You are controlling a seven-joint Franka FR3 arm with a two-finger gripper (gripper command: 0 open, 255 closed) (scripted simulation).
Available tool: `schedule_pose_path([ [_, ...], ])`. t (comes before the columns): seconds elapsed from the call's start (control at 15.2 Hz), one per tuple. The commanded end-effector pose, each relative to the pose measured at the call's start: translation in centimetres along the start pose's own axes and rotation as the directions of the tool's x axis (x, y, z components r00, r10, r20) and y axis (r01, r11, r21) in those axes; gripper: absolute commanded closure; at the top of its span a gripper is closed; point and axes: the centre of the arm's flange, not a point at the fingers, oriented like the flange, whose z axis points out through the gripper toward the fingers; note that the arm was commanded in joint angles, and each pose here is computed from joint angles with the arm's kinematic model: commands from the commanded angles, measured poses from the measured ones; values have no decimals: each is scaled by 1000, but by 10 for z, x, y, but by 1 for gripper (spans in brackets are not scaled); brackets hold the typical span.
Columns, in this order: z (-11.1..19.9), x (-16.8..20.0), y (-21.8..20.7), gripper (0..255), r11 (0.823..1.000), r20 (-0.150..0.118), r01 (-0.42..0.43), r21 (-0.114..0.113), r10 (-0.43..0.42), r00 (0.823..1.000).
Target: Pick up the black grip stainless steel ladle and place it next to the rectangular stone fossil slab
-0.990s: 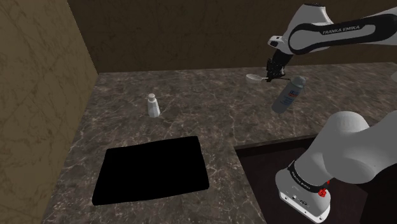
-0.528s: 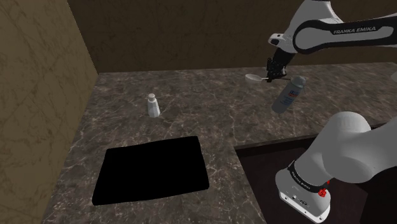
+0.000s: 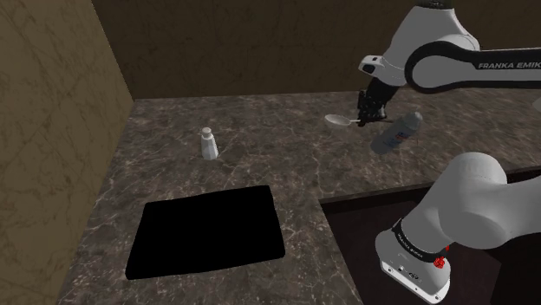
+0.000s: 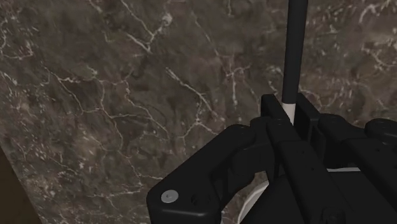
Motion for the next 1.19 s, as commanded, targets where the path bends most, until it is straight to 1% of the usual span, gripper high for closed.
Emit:
schedule_pose_path([
  [0.0, -3, 17, -21, 255, 1000, 1, -3, 0, 3, 1000],
  [1.12, -20, 163, -191, 255, 1000, 1, -3, 0, 3, 1000],
])
